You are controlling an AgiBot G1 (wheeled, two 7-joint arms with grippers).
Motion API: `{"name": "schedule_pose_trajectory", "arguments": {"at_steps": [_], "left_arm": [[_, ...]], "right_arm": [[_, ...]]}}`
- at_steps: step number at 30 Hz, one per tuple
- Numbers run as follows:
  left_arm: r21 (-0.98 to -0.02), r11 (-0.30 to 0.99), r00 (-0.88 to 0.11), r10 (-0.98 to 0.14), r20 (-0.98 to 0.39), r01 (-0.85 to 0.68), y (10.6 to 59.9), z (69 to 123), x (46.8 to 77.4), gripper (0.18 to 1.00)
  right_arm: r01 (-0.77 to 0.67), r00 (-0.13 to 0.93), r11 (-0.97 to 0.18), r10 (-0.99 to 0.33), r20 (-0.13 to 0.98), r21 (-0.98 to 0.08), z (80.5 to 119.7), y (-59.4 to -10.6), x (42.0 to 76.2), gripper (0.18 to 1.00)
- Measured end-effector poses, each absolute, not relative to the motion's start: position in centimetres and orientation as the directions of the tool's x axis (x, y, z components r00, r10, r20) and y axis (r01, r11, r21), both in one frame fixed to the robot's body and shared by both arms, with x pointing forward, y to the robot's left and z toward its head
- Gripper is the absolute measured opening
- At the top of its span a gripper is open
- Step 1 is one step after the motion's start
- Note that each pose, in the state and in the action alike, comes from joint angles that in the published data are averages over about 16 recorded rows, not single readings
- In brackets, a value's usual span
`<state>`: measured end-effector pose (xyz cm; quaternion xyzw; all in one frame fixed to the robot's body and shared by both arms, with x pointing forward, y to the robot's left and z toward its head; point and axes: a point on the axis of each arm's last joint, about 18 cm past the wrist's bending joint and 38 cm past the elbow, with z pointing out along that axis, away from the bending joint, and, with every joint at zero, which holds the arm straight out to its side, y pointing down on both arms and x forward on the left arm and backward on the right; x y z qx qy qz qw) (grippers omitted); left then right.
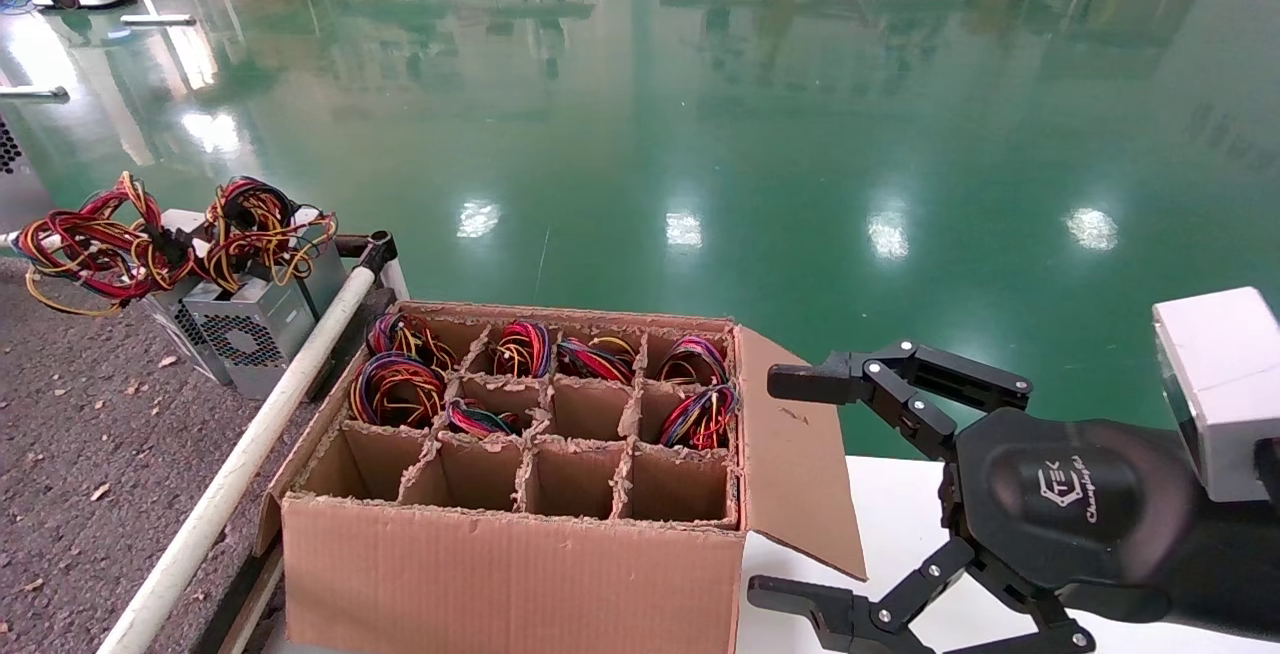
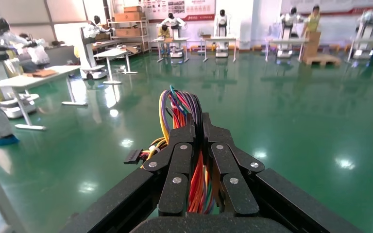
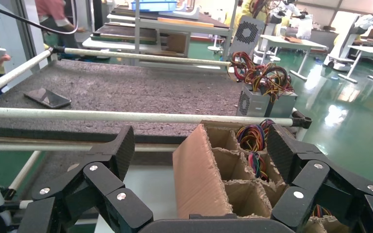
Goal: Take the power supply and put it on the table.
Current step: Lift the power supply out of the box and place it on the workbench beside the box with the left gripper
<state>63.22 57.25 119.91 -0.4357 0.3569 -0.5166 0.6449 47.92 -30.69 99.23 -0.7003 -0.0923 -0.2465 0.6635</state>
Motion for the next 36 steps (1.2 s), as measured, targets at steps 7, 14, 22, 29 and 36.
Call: {"name": "schedule_pose_trajectory", "arguments": {"at_steps": [7,14,22,29,36], "left_arm": [[-0.939,0.119,0.207,-0.977,-0.053,0.321,57.8,118.3,63.2,0.199],[-0.945,0.128,0.199,-0.978,-0.069,0.301,58.1,117.0,63.3,0.199],[-0.944,0.173,0.207,-0.971,-0.117,0.28,58.2,116.2,63.5,0.199],[-0.937,0.232,0.218,-0.96,-0.176,0.263,58.1,115.8,63.7,0.199],[-0.931,0.261,0.223,-0.953,-0.206,0.256,58.1,115.6,63.8,0.199]], "right_arm": [[0.456,0.861,-0.102,-0.198,0.468,-0.884,99.2,-30.7,47.9,1.0],[0.456,0.861,-0.102,-0.198,0.468,-0.884,99.2,-30.7,47.9,1.0],[0.456,0.861,-0.102,-0.198,0.468,-0.884,99.2,-30.7,47.9,1.0],[0.456,0.861,-0.102,-0.198,0.468,-0.884,99.2,-30.7,47.9,1.0],[0.456,0.861,-0.102,-0.198,0.468,-0.884,99.2,-30.7,47.9,1.0]]}}
